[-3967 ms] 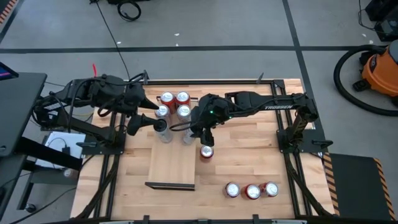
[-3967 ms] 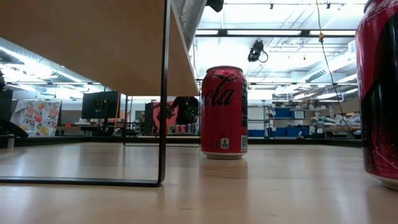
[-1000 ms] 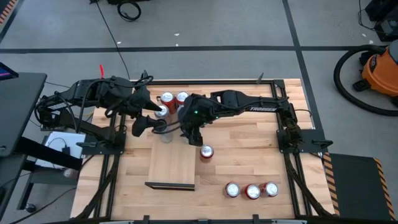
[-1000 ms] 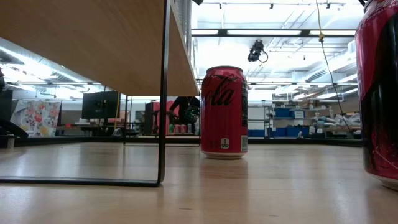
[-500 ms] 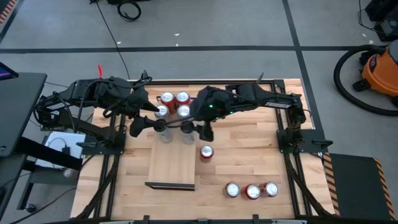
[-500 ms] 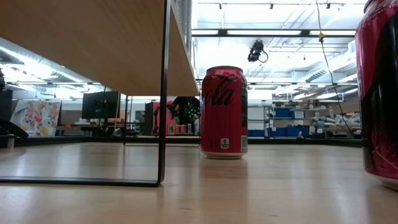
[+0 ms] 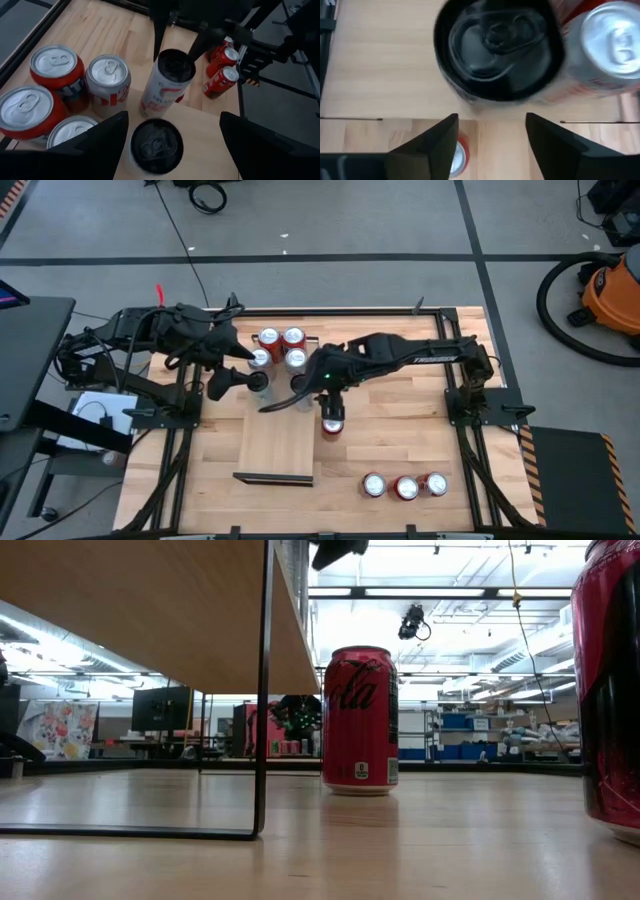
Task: Pick and place cans onto a shelf
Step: Put the white-pink soda can on the shelf aligned with the other white-pink soda can, then put the top red-black soda can on the shelf
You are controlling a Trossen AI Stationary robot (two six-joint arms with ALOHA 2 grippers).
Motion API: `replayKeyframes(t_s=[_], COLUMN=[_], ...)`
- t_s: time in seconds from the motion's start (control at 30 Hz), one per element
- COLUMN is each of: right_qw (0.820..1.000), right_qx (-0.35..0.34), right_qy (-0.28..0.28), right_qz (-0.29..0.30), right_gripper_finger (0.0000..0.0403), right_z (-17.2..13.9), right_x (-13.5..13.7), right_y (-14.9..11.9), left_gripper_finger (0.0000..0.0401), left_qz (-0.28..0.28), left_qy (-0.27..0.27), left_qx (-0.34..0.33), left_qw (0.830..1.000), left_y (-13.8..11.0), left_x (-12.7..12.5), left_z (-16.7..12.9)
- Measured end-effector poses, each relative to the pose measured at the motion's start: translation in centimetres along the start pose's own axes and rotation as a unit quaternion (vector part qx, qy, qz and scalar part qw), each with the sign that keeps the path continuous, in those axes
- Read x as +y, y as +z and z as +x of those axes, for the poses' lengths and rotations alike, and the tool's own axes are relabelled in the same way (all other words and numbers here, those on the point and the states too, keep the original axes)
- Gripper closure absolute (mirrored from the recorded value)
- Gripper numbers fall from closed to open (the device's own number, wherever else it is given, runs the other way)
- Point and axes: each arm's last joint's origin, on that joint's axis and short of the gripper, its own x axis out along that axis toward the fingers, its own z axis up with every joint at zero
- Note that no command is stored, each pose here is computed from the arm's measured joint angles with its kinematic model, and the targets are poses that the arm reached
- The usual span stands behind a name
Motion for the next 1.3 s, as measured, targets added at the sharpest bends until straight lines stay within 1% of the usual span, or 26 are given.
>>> replayKeyframes(t_s=[0.1, 0.23, 0.37, 0.6, 0.7, 0.8, 0.93, 1.07, 1.17, 1.3], right_qw=[1.000, 1.000, 1.000, 0.999, 0.999, 0.999, 0.999, 0.997, 0.995, 0.990], right_qx=[-0.004, -0.011, -0.021, -0.040, -0.017, -0.011, 0.017, 0.056, 0.074, 0.102], right_qy=[0.001, 0.003, 0.003, 0.003, -0.001, 0.012, 0.036, 0.035, 0.051, 0.069], right_qz=[0.007, 0.019, 0.022, 0.029, 0.038, 0.037, 0.030, 0.042, 0.047, 0.068], right_gripper_finger=[0.0179, 0.0194, 0.0203, 0.0209, 0.0209, 0.0209, 0.0209, 0.0207, 0.0194, 0.0161], right_z=[1.3, 2.6, 3.6, 4.7, 4.7, 3.7, 2.7, 2.6, 3.4, 5.2], right_x=[0.1, 0.3, 0.3, 0.2, -0.1, -0.1, 0.7, 1.2, 1.3, 1.5], right_y=[-0.2, -0.3, -0.4, -0.4, -0.8, -1.1, -1.8, -2.7, -3.4, -5.0], left_gripper_finger=[0.0076, 0.0076, 0.0076, 0.0076, 0.0076, 0.0076, 0.0076, 0.0076, 0.0076, 0.0076], left_qz=[-0.004, -0.011, -0.019, -0.022, -0.026, -0.027, -0.035, -0.038, -0.040, -0.042], left_qy=[-0.001, -0.003, -0.005, -0.004, -0.004, -0.003, -0.006, -0.006, -0.006, -0.006], left_qx=[-0.004, -0.009, -0.015, -0.011, -0.011, -0.008, 0.011, 0.023, 0.022, 0.023], left_qw=[1.000, 1.000, 1.000, 1.000, 1.000, 1.000, 0.999, 0.999, 0.999, 0.999], left_y=[-0.1, -0.3, -0.5, -0.7, -0.7, -0.8, -1.1, -1.4, -1.3, -1.4], left_x=[0.0, 0.1, 0.1, 0.2, 0.2, 0.2, 0.2, 0.3, 0.3, 0.3], left_z=[-0.4, -1.0, -1.6, -1.8, -1.8, -1.9, -1.9, -1.9, -1.9, -1.9])
